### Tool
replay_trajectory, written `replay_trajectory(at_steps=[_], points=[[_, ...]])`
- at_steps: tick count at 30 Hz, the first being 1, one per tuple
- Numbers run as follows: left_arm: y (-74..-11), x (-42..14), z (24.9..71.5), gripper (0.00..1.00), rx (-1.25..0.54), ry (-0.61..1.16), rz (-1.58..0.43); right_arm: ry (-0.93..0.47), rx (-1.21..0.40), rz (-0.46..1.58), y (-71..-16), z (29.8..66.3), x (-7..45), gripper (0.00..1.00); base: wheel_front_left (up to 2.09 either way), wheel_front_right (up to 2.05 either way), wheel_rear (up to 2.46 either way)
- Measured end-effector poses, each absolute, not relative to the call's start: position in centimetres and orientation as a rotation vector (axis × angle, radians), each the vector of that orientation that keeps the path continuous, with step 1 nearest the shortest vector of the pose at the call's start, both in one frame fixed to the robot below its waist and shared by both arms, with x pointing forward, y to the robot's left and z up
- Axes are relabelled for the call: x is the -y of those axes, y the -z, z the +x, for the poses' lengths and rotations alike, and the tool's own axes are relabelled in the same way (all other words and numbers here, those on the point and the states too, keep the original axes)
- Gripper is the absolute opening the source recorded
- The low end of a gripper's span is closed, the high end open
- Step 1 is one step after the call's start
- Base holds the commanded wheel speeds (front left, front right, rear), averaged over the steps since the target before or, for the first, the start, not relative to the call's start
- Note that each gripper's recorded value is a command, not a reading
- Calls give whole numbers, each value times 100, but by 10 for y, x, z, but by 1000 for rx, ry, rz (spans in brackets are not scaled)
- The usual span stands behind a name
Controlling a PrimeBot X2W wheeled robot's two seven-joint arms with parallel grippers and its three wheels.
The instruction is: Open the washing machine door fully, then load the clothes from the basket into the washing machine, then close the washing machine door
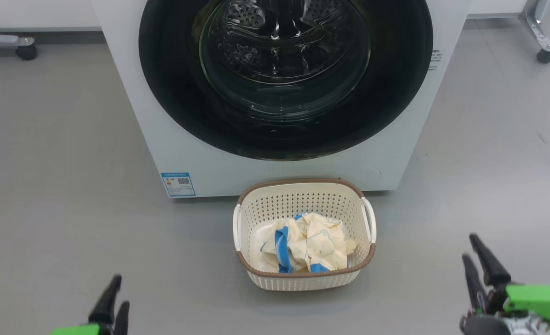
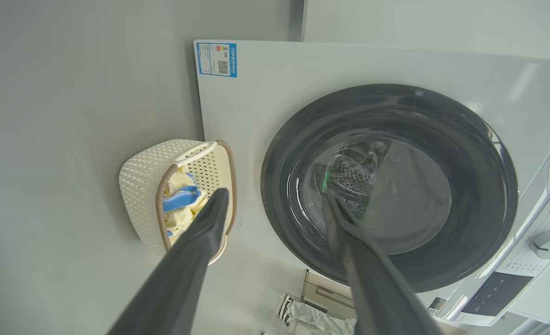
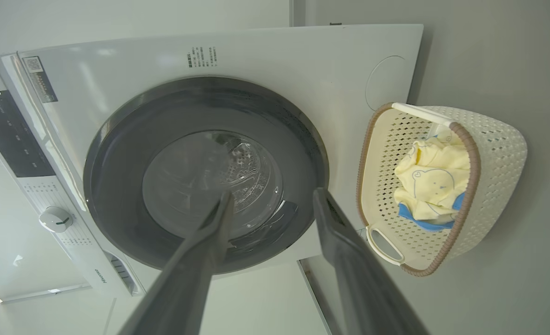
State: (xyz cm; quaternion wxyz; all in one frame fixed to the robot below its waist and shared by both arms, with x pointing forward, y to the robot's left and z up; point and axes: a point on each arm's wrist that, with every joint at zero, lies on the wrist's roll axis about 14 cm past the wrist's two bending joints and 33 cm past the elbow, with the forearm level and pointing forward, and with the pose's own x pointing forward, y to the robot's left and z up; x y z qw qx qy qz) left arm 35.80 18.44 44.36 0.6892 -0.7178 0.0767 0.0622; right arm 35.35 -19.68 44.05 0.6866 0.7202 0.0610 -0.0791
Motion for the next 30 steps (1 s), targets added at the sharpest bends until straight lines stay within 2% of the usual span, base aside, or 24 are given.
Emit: replay_trajectory(at_steps=[5,19,30], points=[[-427,-181,345,100,-218,-179,-1610,231,-182,1615,-421,338,197,100,0,0,0],[-439,-178,352,100,-178,-157,-1600,221,-147,1590,-430,343,200,100,0,0,0],[-451,-176,360,100,-152,-118,-1460,205,-130,1466,-437,348,205,100,0,0,0]])
